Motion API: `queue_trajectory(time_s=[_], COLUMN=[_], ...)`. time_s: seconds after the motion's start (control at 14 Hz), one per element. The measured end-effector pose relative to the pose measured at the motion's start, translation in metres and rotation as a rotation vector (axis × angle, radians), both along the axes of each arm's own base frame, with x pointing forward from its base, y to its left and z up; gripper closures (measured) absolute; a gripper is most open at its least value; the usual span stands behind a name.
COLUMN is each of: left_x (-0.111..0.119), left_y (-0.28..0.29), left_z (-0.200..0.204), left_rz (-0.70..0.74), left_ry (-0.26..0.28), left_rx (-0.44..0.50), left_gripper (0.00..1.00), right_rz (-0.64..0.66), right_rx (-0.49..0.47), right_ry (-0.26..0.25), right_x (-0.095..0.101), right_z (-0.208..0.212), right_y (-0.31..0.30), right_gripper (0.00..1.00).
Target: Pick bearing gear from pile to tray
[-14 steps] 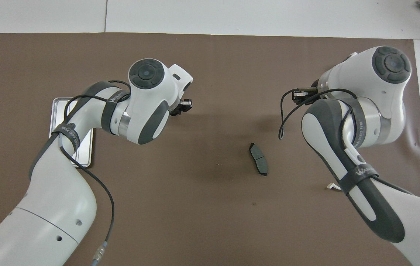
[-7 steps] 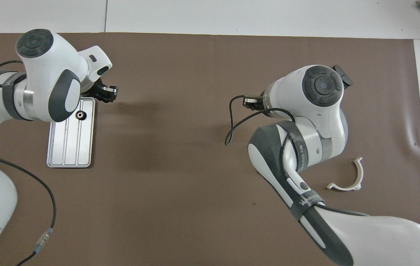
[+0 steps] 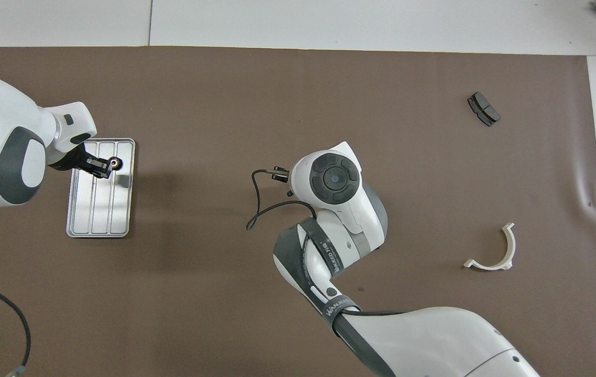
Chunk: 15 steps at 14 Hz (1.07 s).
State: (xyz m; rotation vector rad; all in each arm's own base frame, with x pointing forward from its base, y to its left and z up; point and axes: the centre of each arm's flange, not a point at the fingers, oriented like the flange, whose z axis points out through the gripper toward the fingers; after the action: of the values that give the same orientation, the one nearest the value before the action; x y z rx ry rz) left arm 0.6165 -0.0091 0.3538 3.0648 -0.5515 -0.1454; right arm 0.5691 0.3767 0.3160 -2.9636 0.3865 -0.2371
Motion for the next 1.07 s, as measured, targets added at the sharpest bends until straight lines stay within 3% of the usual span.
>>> queue_trajectory(time_s=[0.29,0.57,0.72,0.79,0.86,0.93,1.07], left_x=[-0.025,-0.031,-0.031,-0.03,-0.03,-0.03,-0.03], left_y=[-0.002,0.0,0.001,0.001,0.001,0.001,-0.001], left_z=[-0.018,-0.023,-0.022,-0.021,-0.02,-0.019,-0.016], left_rz=[-0.011,-0.008,-0.009,-0.009,-0.009,-0.009,-0.01], left_ry=[-0.01,-0.011,-0.014,-0.017,-0.02,-0.023,-0.032], left_rx=[0.001,0.002,0.002,0.002,0.002,0.002,0.001], left_gripper=[0.65,0.64,0.59,0.52,0.52,0.44,0.41], right_rz=[-0.026,-0.027,-0.021,-0.003,0.016,0.023,-0.007], right_rx=[0.02,0.022,0.012,-0.01,-0.038,-0.061,-0.08], right_ry=[-0.022,-0.024,-0.033,-0.049,-0.07,-0.089,-0.123], right_x=[-0.002,-0.012,-0.01,-0.008,-0.005,0.001,0.022], right_z=[-0.014,-0.026,-0.025,-0.024,-0.023,-0.021,-0.002], right_y=[0.017,0.033,0.031,0.029,0.025,0.018,-0.008], right_gripper=[0.76,0.76,0.6,0.48,0.37,0.25,0.03])
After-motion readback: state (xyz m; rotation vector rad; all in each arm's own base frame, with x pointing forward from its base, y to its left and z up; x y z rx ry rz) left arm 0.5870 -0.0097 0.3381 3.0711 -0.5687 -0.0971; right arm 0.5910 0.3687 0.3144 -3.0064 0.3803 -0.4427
